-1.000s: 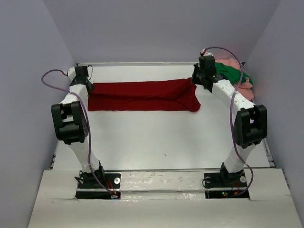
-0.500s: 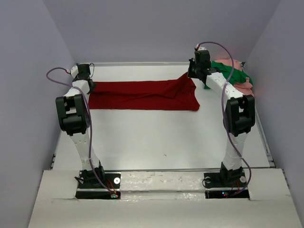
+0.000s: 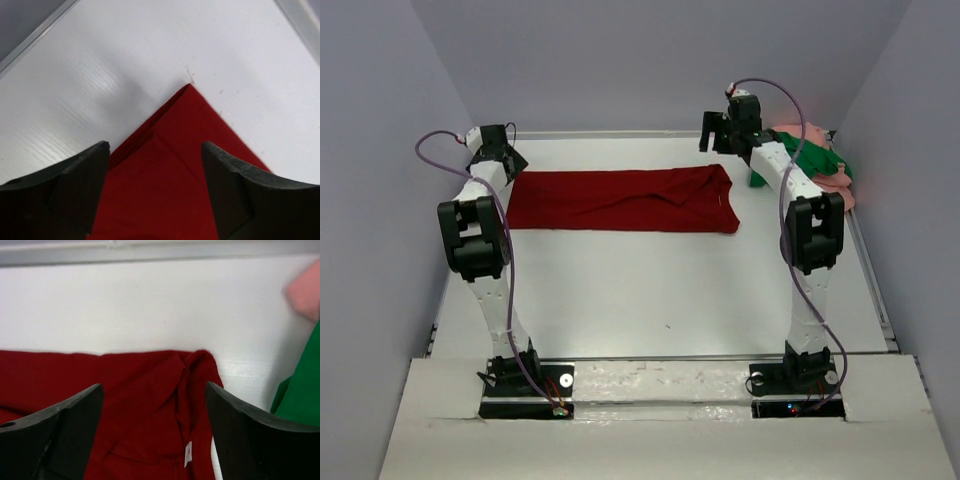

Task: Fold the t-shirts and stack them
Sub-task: Fold the other side of the tshirt into a rectangle

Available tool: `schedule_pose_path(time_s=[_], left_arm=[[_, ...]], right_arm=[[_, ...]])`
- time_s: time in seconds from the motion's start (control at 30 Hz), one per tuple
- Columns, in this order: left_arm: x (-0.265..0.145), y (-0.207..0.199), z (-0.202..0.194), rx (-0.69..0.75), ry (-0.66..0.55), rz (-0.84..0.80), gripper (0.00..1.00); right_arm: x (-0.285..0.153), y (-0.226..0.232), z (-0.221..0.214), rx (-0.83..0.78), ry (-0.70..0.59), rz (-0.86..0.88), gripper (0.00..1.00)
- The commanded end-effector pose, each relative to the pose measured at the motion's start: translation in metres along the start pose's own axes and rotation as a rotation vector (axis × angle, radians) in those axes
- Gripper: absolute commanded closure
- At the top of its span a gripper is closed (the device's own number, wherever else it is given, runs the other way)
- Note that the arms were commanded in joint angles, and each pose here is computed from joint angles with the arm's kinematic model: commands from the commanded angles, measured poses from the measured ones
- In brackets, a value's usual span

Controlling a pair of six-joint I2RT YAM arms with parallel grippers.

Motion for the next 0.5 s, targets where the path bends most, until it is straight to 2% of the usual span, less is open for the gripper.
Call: schedule_pose_path(time_s=[0.0,0.13,0.2,0.27,0.33,0.37,0.47], left_arm=[[-0.039,-0.016,0.068,-0.011,-0.167,-0.056,0.11],[-0.078,-0.021,0.116,0.014,-0.285,-0.07,0.08],[-0.105,-0.024,0.143,0.04,-0.351,-0.095,0.05],[-0.132,-0.032,0.157,0.082,-0.388,-0.171,0.02],[-0.144,-0.042,0.153,0.132,-0.378,-0.267,0.02],[-0.159,-0.057,0.146,0.174,-0.361,-0.375,0.02],[-0.168,-0.077,0.11,0.329,-0.304,-0.469,0.02]], right_arm=[[-0.039,0.031,0.088,-0.057,-0.187,0.127,0.11],[-0.069,0.051,0.106,-0.046,-0.188,0.227,0.12],[-0.087,0.063,0.099,-0.002,-0.144,0.312,0.14],[-0.092,0.07,0.07,0.012,-0.067,0.336,0.16],[-0.09,0.081,0.04,0.004,-0.01,0.323,0.16],[-0.085,0.075,0.015,0.023,0.042,0.284,0.16],[-0.079,0.068,-0.018,0.125,0.108,0.203,0.17]])
Point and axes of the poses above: each gripper's point midway between its finger pads, its own x axis out along the fingers, its own y axis along the line the jaws close on, z = x × y, the point moved 4 cm from there along -x, back along the fingers, and after that the axes turned 8 degrees about x, right-handed, at the moved point
